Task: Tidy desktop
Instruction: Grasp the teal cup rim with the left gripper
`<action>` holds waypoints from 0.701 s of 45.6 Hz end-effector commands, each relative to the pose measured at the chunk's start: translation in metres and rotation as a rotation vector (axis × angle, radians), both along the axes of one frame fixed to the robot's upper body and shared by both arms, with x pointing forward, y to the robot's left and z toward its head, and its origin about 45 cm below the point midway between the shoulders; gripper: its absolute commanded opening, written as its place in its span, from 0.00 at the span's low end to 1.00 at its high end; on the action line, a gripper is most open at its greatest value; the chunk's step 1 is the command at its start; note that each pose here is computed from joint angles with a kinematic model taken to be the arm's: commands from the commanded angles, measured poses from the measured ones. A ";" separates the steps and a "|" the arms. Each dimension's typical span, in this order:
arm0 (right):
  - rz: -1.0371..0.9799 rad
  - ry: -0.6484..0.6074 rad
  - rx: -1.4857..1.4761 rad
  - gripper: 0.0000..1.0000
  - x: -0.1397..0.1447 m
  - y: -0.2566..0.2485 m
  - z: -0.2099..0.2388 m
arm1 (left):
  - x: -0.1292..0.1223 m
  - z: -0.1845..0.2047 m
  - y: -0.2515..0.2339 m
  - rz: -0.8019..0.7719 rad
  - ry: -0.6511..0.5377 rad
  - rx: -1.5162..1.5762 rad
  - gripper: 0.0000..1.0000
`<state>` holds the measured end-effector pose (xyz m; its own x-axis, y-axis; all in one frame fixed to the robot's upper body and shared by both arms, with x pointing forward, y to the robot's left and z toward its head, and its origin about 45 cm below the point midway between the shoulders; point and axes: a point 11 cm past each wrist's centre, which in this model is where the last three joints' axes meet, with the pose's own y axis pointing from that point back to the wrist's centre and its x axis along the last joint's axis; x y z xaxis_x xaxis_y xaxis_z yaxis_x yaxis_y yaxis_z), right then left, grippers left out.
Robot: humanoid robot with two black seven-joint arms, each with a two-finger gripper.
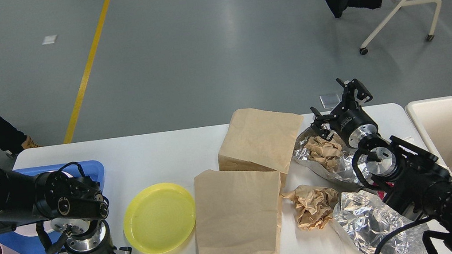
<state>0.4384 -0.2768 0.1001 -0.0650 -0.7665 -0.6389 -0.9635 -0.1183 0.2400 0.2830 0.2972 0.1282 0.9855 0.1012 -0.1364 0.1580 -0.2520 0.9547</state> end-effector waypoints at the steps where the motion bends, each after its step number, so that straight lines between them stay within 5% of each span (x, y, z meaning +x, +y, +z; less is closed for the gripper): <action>1: 0.000 -0.001 0.000 1.00 0.000 0.000 0.000 | 0.000 0.000 0.000 0.001 -0.001 -0.002 0.00; 32: 0.000 -0.001 0.000 1.00 0.000 0.000 0.000 | 0.011 0.012 0.005 0.032 -0.039 -0.018 0.00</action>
<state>0.4384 -0.2767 0.1001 -0.0646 -0.7664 -0.6391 -0.9636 -0.1187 0.2398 0.2942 0.3005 0.1398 0.9869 0.1280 -0.0981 0.1257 -0.2293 0.9652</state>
